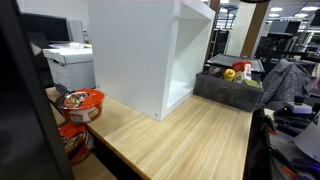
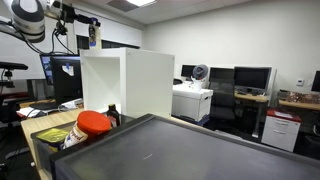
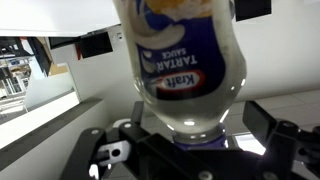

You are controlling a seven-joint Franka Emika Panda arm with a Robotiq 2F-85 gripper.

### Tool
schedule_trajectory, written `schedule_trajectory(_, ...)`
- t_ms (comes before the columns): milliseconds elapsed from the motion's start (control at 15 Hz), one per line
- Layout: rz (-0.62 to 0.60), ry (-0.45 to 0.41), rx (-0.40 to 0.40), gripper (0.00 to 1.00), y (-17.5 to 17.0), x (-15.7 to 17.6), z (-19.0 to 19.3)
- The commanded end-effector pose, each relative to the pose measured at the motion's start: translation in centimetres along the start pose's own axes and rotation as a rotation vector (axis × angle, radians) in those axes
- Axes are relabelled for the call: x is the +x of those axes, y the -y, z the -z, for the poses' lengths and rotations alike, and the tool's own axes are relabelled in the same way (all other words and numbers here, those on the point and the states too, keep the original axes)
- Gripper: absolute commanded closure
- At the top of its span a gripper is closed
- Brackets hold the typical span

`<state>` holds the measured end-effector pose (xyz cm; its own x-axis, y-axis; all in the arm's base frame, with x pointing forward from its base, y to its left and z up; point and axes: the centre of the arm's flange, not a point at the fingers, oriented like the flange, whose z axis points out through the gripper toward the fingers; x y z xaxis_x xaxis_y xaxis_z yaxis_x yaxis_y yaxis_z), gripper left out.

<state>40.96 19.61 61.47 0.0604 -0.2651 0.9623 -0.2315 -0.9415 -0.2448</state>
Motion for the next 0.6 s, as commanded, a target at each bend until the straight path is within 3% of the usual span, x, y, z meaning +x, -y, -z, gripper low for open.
schedule_trajectory(0, 0.025, -0.016, -0.017, 0.00, 0.2, 0.8, 0.2)
schedule_trajectory(333, 0.050, 0.012, -0.014, 0.00, 0.4, 1.8, 0.2)
schedule_trajectory(533, 0.105, 0.087, -0.034, 0.00, 0.8, 3.5, -0.5)
